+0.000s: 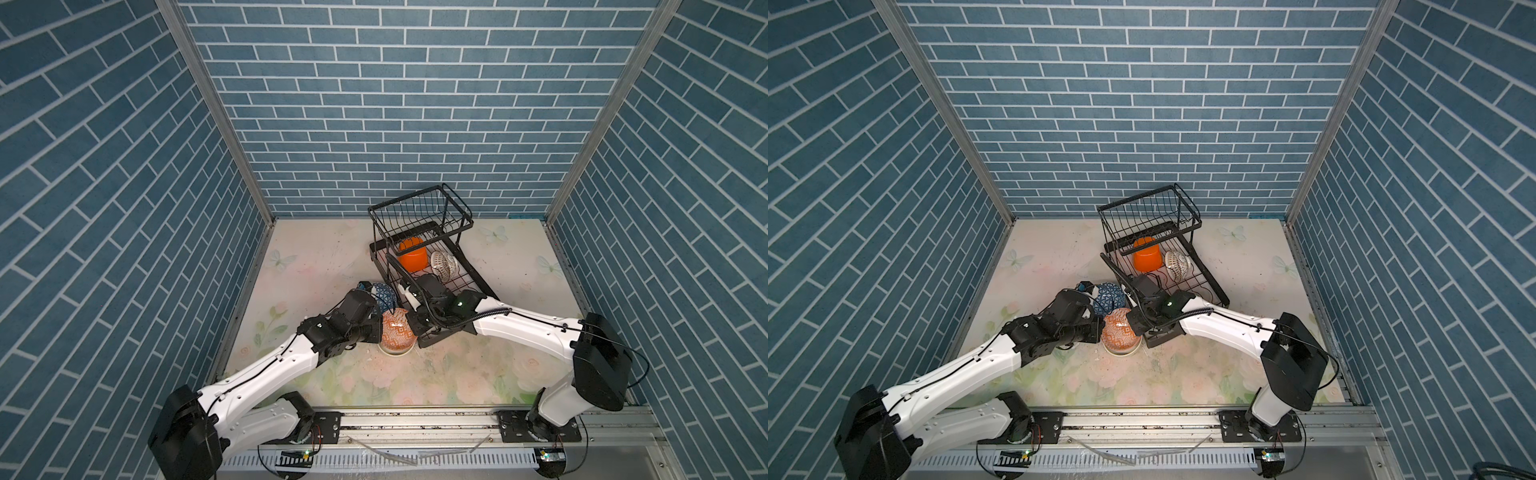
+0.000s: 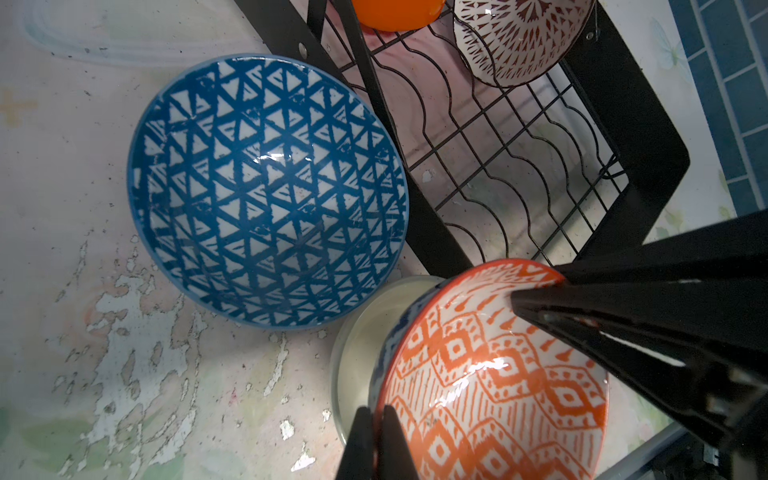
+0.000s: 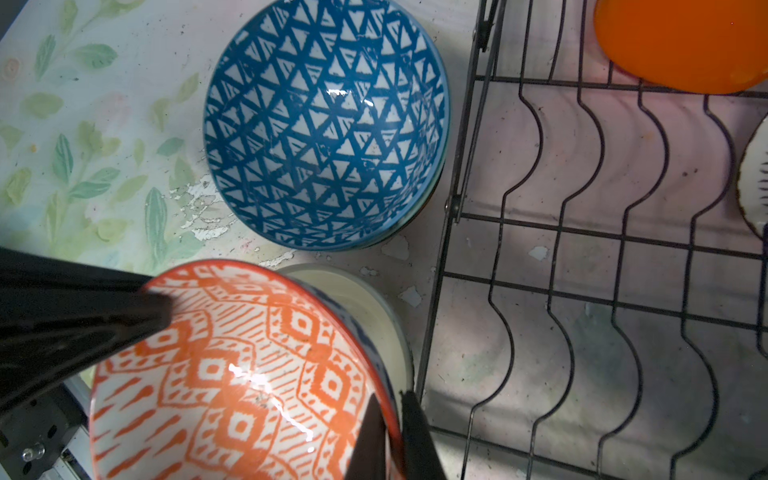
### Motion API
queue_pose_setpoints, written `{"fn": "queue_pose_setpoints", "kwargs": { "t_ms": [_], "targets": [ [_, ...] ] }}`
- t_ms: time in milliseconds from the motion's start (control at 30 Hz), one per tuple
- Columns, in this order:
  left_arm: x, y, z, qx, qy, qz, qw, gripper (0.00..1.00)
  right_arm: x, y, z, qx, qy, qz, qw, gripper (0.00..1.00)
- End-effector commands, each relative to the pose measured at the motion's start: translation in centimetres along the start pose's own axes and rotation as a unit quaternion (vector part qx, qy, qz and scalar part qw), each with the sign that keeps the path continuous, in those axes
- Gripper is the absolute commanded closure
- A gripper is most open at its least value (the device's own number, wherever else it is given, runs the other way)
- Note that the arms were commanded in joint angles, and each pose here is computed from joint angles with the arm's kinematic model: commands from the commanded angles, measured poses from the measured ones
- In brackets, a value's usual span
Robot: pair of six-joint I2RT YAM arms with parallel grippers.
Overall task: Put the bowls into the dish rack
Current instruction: 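Grasp the orange-patterned bowl with the right gripper while the left gripper releases and draws back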
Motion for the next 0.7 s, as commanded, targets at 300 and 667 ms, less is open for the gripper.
{"fn": "queue_pose_setpoints", "kwargs": {
  "t_ms": [300, 667],
  "targets": [
    [-0.8, -0.8, 0.3, 0.003, -0.017, -0.035, 0.999, 0.62, -4.3, -1.1, 2.9, -0.006, -0.063, -0.052, 0.997, 1.00],
    [-1.1, -0.2, 0.1, 0.002, -0.044, -0.053, 0.998, 0.06, -7.6, -5.7, 2.1, -0.023, -0.060, -0.231, 0.971, 1.00]
  ]
}}
Point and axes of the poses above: each gripper's point midway between its finger pads, its own x axis out along the fingers, its own y axis along the line the jaws close on, z = x × y, the point moved 4 cm from there along -x, back along the fingers, and after that the axes turned 15 degrees about -x, right-handed, at the moved point
